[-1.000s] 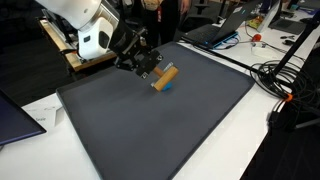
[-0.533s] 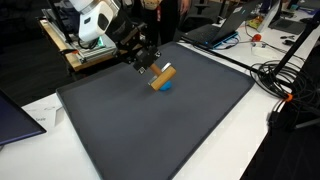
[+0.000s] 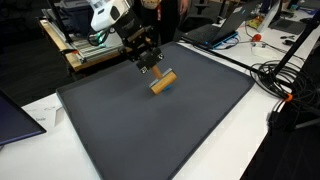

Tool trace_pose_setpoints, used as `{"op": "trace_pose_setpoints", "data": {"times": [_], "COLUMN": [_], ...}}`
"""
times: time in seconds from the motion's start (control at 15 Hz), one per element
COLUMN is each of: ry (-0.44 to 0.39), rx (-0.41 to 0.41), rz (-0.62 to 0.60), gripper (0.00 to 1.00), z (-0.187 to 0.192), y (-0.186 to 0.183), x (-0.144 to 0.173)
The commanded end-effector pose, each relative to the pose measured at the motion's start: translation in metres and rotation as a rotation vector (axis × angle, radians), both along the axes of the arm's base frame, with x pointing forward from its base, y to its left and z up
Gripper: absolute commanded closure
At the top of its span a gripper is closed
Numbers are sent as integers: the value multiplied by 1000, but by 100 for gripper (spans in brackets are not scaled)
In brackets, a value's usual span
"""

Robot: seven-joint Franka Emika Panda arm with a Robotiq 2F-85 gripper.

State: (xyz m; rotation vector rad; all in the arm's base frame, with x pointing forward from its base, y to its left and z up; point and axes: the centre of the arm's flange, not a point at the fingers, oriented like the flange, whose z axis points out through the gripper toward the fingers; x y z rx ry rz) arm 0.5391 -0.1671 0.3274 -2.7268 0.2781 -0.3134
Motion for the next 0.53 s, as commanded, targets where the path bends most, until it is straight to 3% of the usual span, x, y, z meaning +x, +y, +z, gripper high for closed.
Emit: {"op": "trace_pose_setpoints", "data": {"times": [0.0,0.47], "ry": [-45,-121], "rx": [-81,-229], "rz": [-32,-38], "gripper": [78,78], "z": [10,17], "y": [26,64], "x": [-27,-53]}}
